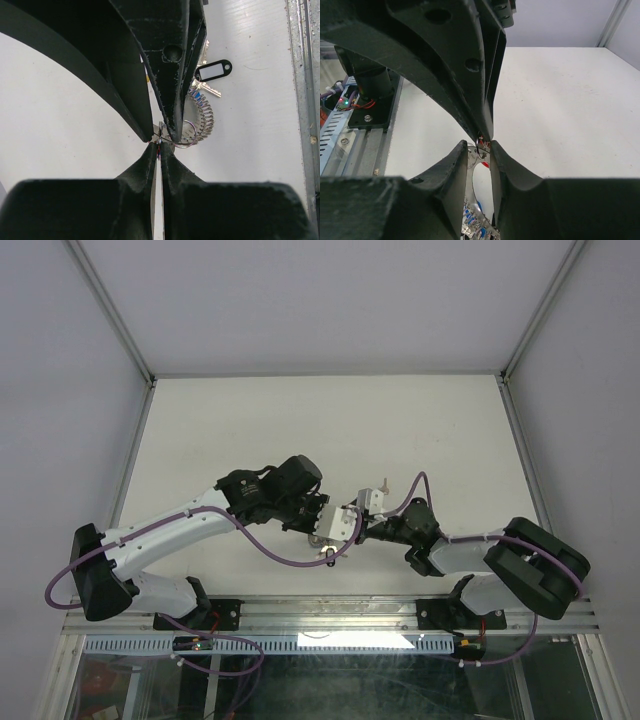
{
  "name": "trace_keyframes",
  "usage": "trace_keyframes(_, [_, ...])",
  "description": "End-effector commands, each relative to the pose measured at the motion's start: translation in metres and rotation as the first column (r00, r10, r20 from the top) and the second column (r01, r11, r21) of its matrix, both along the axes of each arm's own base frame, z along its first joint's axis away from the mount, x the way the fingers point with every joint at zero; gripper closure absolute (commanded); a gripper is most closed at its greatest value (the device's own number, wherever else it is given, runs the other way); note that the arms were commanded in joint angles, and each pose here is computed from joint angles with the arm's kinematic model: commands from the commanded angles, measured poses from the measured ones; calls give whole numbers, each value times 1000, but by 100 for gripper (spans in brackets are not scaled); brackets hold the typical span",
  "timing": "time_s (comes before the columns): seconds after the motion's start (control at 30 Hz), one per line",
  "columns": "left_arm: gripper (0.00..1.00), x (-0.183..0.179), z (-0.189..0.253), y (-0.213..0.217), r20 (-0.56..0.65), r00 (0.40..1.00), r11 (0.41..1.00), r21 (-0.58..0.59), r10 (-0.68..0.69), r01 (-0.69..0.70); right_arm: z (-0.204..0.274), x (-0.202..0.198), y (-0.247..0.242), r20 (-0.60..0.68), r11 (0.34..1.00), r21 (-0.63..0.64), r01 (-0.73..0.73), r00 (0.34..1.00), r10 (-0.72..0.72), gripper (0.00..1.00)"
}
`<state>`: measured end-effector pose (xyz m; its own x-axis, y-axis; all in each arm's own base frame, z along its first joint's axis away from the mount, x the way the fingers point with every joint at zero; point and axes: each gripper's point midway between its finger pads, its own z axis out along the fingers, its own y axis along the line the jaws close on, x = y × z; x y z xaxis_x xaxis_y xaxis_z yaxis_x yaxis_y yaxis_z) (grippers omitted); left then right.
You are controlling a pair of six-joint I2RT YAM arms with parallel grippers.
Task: Put the keys on the keyring
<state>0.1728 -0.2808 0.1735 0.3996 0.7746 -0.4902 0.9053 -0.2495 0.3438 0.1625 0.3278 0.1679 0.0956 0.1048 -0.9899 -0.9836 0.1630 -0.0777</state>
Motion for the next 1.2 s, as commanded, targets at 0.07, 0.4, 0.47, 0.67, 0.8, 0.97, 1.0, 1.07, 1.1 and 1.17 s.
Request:
trace_keyframes(0.07, [100, 2, 25, -12, 47, 999, 997, -74, -21, 25, 21, 5, 4, 59, 999, 48, 11, 998, -13, 76])
trace_keyframes(0.4, [100, 2, 26, -14, 43, 999, 997, -77, -20, 23, 18, 6, 7, 54, 999, 38, 10, 998, -12, 79])
trace_keyframes(0.47, [100, 2, 27, -14, 44, 999, 997, -80, -20, 23, 17, 6, 7, 55, 999, 33, 8, 998, -10, 82])
trace_keyframes(0.67, [100, -1, 29, -14, 35, 999, 995, -91, -26, 29, 19, 7, 5, 64, 999, 37, 21, 998, -24, 100])
trace_keyframes(0.8, [96, -4, 29, -14, 24, 999, 994, -110, -23, 26, 20, 7, 1, 75, 998, 49, 37, 996, -40, 100])
trace_keyframes(0.97, [78, -7, 33, -10, 32, 999, 987, -162, 2, 4, 21, 6, -6, 91, 996, 62, 58, 994, -63, 100])
trace_keyframes(1.0, [76, -8, 33, -10, 33, 999, 985, -170, 4, 2, 20, 5, -7, 93, 996, 61, 60, 993, -65, 100])
trace_keyframes(1.07, [71, -9, 33, -6, 36, 999, 983, -183, 16, -9, 20, 4, -10, 105, 996, 63, 62, 992, -68, 100])
trace_keyframes(1.1, [70, -9, 34, -5, 39, 999, 982, -189, 20, -12, 19, 2, -11, 109, 996, 60, 62, 992, -68, 100])
trace_keyframes(1.17, [68, -10, 35, -4, 46, 999, 979, -205, 26, -16, 19, 1, -13, 121, 996, 61, 63, 990, -70, 100])
